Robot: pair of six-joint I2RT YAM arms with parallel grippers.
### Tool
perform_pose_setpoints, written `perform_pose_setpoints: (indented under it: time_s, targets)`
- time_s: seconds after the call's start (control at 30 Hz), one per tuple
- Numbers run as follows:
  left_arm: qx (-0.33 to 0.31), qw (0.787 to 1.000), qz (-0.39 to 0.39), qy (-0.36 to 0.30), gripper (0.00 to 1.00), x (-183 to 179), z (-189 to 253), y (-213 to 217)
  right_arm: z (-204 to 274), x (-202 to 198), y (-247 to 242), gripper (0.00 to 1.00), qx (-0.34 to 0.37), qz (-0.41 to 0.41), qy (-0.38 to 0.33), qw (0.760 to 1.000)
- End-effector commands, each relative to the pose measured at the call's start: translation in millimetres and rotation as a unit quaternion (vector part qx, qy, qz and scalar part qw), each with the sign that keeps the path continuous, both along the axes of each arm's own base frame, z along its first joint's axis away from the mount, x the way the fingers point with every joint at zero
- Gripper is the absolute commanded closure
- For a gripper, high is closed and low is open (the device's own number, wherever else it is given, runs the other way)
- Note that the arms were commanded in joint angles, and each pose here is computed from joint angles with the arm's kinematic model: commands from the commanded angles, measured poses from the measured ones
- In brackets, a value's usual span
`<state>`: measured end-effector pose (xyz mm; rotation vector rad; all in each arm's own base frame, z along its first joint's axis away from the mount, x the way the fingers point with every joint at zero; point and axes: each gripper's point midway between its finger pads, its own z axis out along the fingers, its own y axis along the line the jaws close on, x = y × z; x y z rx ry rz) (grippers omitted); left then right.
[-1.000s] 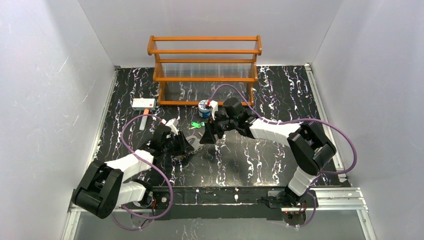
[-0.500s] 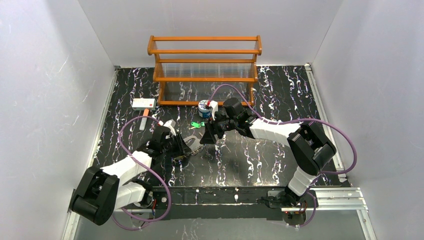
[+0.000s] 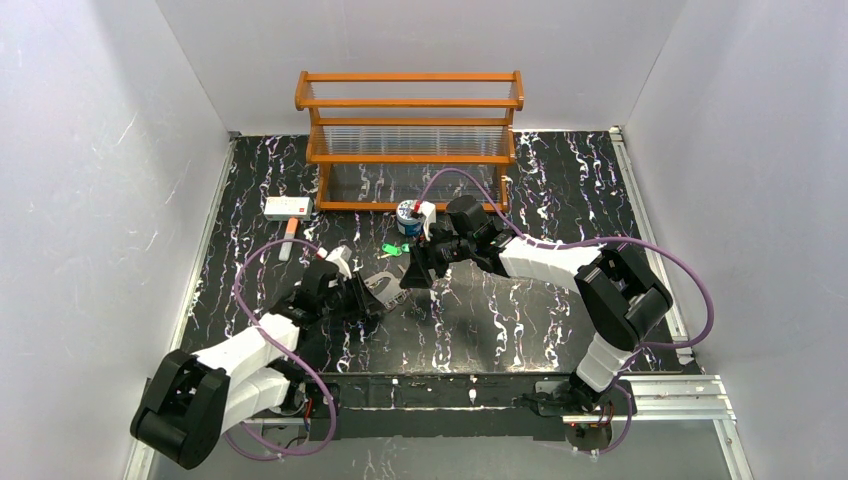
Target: Put the keys on the keyring
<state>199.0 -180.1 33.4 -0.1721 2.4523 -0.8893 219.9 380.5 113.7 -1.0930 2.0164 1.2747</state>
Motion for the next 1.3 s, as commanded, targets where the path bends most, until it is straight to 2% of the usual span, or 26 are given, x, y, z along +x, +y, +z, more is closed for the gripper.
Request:
perform_pose_setpoints:
  time_s: [0.0,0.3,0.57,0.73,0.83,1.07,1.27]
  targets:
    - [-0.007,1.000,0.012,0.010,0.77,-4.7,-2.7,0.6,21.5,2.8,6.6,0.29,0.024,0.011,-0.020,0.999]
    - [-0.003,0.999,0.037,0.030,0.79,-2.4,-17.3,3.2,20.8,1.4,5.8,0.29,0.023,0.013,-0.018,1.000]
    - [-0.024,0.998,0.052,0.029,0.85,0.3,-19.1,0.0,20.8,1.1,5.8,0.29,0.023,0.014,-0.017,1.000]
    - [-0.033,0.998,0.058,0.021,1.00,3.1,-15.9,-1.2,22.1,0.9,5.9,0.29,0.023,0.014,-0.018,0.999]
    - [-0.038,0.998,0.058,0.010,1.00,6.6,-10.2,-2.4,22.2,0.7,5.3,0.29,0.023,0.013,-0.019,0.999]
    - [-0.042,0.998,0.016,-0.047,1.00,17.4,17.2,-10.9,29.6,2.1,2.3,0.27,0.027,0.006,-0.036,0.999]
    - [-0.010,0.997,-0.034,-0.067,1.00,19.5,28.9,-13.8,42.4,2.9,-2.4,0.25,0.047,-0.004,-0.068,0.997]
